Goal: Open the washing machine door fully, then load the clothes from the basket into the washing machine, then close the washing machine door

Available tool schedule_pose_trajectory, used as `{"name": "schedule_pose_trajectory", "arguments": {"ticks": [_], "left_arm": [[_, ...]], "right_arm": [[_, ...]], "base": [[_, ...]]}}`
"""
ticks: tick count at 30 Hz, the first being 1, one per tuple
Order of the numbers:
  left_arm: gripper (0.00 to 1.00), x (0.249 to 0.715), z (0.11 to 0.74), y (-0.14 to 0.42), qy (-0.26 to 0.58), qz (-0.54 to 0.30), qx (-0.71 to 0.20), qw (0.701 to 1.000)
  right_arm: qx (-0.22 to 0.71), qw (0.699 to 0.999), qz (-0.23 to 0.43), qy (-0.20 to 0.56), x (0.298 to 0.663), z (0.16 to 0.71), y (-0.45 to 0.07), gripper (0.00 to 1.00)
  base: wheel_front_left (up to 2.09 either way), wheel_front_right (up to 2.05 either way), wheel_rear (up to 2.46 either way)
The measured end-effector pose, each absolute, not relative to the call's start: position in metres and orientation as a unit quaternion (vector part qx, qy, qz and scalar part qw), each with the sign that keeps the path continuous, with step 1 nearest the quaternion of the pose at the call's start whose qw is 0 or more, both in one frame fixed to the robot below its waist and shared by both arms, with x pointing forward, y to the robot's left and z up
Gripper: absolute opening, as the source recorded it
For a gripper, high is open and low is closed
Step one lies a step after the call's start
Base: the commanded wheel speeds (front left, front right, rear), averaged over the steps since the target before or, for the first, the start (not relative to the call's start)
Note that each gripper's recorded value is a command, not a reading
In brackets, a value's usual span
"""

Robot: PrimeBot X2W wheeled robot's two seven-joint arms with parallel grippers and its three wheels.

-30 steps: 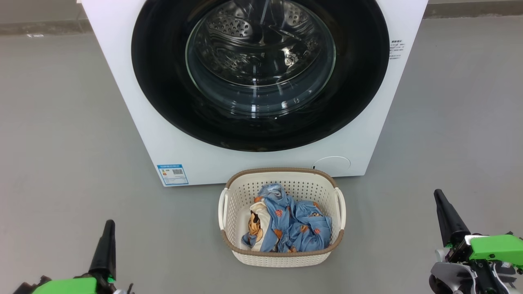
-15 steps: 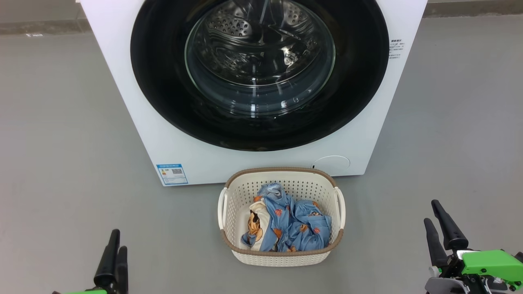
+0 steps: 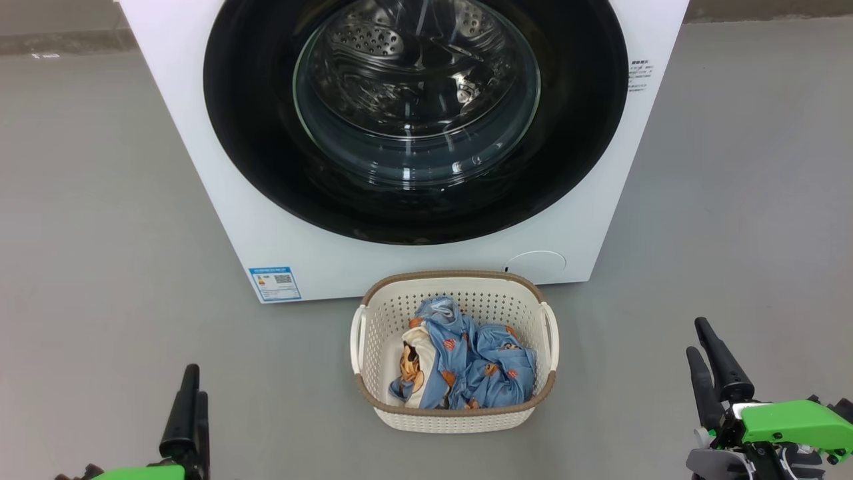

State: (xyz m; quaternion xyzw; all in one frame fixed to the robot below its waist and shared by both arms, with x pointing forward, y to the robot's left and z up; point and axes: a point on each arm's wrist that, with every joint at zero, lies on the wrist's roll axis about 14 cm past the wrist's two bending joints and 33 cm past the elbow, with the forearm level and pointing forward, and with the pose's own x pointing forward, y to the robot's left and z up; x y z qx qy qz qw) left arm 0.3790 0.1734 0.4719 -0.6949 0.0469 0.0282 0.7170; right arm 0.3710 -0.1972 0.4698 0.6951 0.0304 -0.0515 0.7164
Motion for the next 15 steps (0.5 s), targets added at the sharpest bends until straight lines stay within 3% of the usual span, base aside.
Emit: {"name": "schedule_pose_trajectory", "arguments": {"ticks": [15], "left_arm": [[1.0,0.384,0.477,0.166,0.044,0.018,-0.646,0.762]], "right_arm": [[0.649,0.759,-0.036,0.017,0.377,0.484,-0.198,1.0]], "base": [[0.0,0.0,0.0]]}}
